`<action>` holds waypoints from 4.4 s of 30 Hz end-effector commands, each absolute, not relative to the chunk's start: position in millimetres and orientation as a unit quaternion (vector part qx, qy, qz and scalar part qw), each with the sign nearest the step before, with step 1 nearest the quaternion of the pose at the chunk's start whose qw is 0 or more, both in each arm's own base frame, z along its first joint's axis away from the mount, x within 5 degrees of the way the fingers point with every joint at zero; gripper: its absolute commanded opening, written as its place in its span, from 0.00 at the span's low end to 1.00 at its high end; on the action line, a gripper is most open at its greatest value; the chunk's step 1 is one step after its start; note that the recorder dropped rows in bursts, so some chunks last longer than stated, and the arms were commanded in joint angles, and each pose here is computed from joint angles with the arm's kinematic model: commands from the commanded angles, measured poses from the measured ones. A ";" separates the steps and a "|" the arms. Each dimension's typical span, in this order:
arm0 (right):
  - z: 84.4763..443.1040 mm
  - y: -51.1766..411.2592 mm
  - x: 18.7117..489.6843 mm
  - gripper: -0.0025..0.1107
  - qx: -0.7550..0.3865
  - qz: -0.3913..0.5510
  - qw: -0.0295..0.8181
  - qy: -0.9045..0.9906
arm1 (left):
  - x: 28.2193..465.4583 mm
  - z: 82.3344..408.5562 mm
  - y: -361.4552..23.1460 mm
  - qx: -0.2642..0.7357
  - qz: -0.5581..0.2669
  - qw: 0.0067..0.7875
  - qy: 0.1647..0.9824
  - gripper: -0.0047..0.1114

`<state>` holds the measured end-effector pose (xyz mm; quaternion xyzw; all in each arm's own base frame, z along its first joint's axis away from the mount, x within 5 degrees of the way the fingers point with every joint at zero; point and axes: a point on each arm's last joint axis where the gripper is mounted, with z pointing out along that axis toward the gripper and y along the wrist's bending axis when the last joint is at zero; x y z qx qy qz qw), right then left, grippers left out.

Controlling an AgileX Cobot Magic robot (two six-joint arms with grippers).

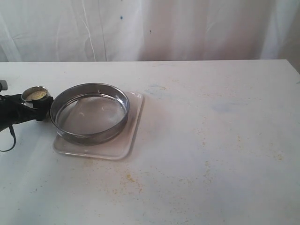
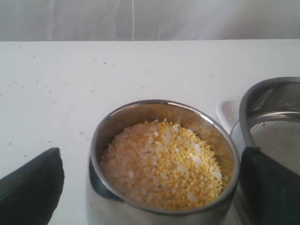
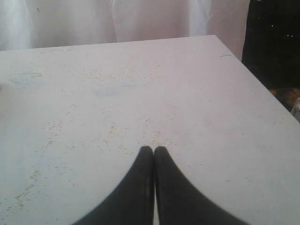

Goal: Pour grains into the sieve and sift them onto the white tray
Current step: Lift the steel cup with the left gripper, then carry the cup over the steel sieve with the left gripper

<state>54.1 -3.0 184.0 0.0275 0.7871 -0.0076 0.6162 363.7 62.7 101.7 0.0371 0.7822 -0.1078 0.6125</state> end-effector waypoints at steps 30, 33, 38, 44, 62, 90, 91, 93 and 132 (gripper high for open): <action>184.8 -3.5 54.0 0.02 0.027 -0.012 0.622 0.782 | 378.3 96.2 65.2 0.062 -0.101 0.605 0.787 0.95; 184.8 -3.5 54.0 0.02 0.027 -0.012 0.622 0.782 | 378.1 95.1 65.5 0.061 -0.099 0.601 0.791 0.95; 184.8 -3.5 54.0 0.02 0.027 -0.012 0.622 0.782 | 378.3 95.1 66.4 0.056 -0.097 0.601 0.792 0.94; 184.8 -3.5 54.0 0.02 0.027 -0.012 0.622 0.782 | 377.7 91.5 68.3 0.046 -0.090 0.585 0.805 0.58; 184.8 -3.5 54.0 0.02 0.027 -0.012 0.622 0.782 | 376.5 99.0 56.8 0.105 -0.128 0.613 0.773 0.04; 184.8 -3.5 54.0 0.02 0.027 -0.012 0.622 0.782 | 374.9 148.7 58.5 0.124 -0.116 0.654 0.737 0.04; 184.8 -3.5 54.0 0.02 0.027 -0.012 0.622 0.782 | 374.4 152.4 57.8 0.127 -0.118 0.656 0.735 0.04; 184.8 -3.5 54.0 0.02 0.027 -0.012 0.622 0.782 | 373.3 159.0 56.4 0.131 -0.123 0.658 0.731 0.04; 184.8 -3.5 54.0 0.02 0.027 -0.012 0.622 0.782 | 388.1 216.4 -35.1 0.318 -0.095 0.548 0.768 0.04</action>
